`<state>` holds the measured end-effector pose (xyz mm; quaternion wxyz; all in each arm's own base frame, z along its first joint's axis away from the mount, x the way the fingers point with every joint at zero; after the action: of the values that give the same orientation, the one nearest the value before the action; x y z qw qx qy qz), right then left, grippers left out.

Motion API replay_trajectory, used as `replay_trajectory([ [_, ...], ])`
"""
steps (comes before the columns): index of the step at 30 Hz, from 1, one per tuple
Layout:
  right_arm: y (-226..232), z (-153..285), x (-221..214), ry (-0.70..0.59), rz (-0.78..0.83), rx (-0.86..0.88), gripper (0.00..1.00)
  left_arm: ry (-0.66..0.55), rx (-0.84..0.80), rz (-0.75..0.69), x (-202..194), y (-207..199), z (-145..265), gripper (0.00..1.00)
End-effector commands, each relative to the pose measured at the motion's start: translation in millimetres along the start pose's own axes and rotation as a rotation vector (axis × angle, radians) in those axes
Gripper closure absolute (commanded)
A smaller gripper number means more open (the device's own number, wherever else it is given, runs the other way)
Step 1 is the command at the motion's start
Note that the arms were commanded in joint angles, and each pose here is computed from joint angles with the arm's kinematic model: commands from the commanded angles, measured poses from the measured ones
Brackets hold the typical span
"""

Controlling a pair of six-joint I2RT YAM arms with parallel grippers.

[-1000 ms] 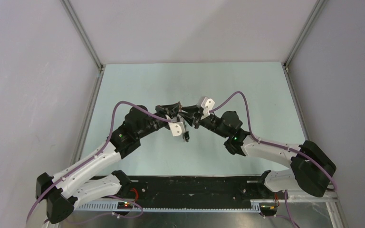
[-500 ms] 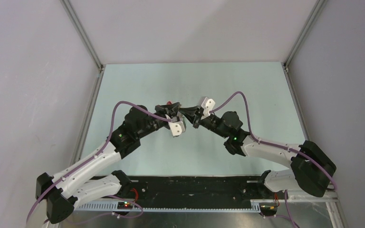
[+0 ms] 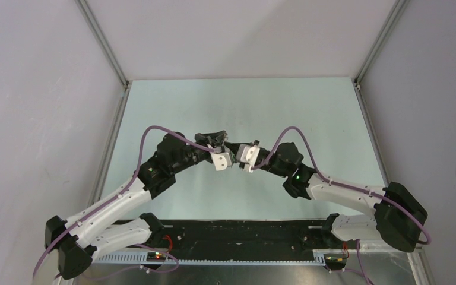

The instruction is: Remove the keys from the keyring

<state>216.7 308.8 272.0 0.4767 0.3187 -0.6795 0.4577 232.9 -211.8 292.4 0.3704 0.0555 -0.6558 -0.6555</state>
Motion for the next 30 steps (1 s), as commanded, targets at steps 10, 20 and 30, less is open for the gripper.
replay_trajectory([
  [10, 7.6, 1.0, 2.4, 0.025, 0.514, -0.044, 0.91, -0.057, 0.117, 0.000, 18.3, 35.6, 7.9, 1.00],
  [20, 10.2, 20.3, 17.1, -0.053, -0.026, 0.028, 0.71, -0.054, 0.122, -0.001, 18.1, 36.6, 8.8, 1.00],
  [30, -2.1, 23.3, 21.8, -0.108, -0.274, 0.038, 0.72, -0.057, 0.121, -0.002, 18.4, 36.4, 9.1, 1.00],
])
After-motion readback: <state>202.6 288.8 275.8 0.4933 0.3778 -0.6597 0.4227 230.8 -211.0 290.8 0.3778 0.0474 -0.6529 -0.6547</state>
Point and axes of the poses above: each gripper's point midway between its finger pads, its own z axis back along the fingers, its own y axis along the line the jaws close on, x = y × z, the point moved 5 cm from there along z, back along the fingers, and after that the axes turned 13 degrees about -z, right-handed, at the moved point
